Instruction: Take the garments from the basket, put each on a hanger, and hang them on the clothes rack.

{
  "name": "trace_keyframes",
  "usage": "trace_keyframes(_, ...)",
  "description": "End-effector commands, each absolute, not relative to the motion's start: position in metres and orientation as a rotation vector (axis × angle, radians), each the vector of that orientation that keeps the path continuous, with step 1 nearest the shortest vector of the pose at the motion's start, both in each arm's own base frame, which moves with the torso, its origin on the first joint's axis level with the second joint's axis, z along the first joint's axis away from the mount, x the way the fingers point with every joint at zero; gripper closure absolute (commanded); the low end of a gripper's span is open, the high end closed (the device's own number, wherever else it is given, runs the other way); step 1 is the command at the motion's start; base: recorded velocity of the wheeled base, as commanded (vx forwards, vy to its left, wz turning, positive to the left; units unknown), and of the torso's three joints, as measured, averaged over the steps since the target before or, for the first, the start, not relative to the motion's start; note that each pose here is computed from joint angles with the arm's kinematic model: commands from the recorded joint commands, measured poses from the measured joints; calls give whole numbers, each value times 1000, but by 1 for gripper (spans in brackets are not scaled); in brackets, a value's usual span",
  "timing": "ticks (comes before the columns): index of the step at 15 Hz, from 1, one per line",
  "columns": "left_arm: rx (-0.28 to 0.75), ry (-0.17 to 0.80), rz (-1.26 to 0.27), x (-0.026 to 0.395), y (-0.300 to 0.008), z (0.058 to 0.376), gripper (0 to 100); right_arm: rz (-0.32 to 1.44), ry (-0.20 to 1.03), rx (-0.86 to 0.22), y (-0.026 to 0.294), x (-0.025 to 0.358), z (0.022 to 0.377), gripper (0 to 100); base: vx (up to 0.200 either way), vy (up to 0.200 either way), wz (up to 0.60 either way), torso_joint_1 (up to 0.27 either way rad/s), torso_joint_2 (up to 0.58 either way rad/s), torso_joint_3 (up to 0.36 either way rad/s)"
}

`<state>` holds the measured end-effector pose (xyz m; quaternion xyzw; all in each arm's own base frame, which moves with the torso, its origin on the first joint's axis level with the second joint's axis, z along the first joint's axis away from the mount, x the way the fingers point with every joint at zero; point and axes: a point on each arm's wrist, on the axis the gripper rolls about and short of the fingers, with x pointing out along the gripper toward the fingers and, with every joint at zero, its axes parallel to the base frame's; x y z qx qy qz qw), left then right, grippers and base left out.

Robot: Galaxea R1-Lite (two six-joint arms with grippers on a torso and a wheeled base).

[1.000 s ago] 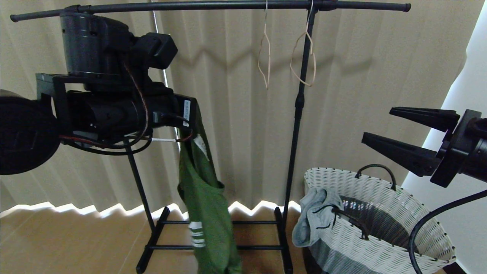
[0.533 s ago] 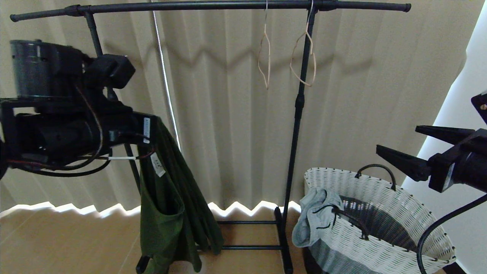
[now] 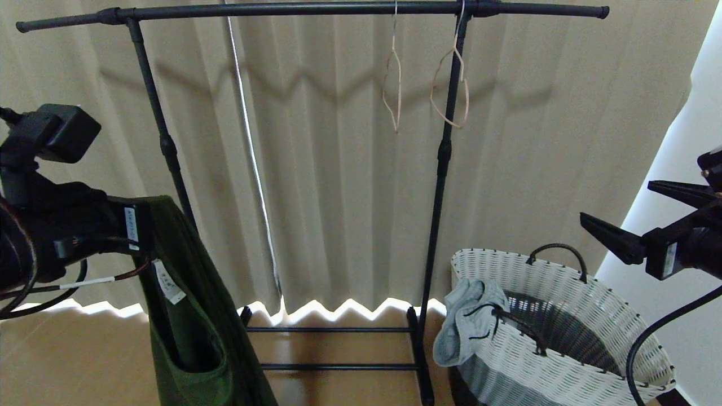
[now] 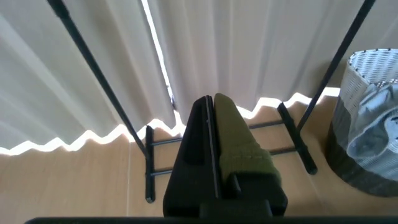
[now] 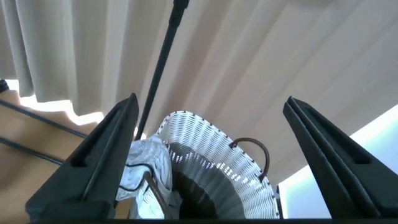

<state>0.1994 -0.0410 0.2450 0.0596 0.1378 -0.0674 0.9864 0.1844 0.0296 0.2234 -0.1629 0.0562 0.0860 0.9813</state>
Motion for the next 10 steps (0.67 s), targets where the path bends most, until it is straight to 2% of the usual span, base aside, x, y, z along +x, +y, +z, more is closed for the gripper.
trace_keyframes(1, 122, 267, -158, 184, -42, 242, 100, 171, 144, -328, 29, 191, 217, 0, 0, 0, 0, 0, 0, 0)
trace_keyframes(5, 133, 299, -212, 174, -50, 230, 100, 155, 171, -334, 26, 192, 211, 0, 0, 0, 0, 0, 0, 0)
trace_keyframes(8, 132, 288, -214, 170, -49, 231, 100, 36, 231, -469, 9, 186, 196, 0, 0, 0, 0, 0, 0, 0)
trace_keyframes(10, 129, 271, -219, 166, -49, 234, 100, 0, 177, -486, 4, 185, 191, 0, 0, 0, 0, 0, 0, 0)
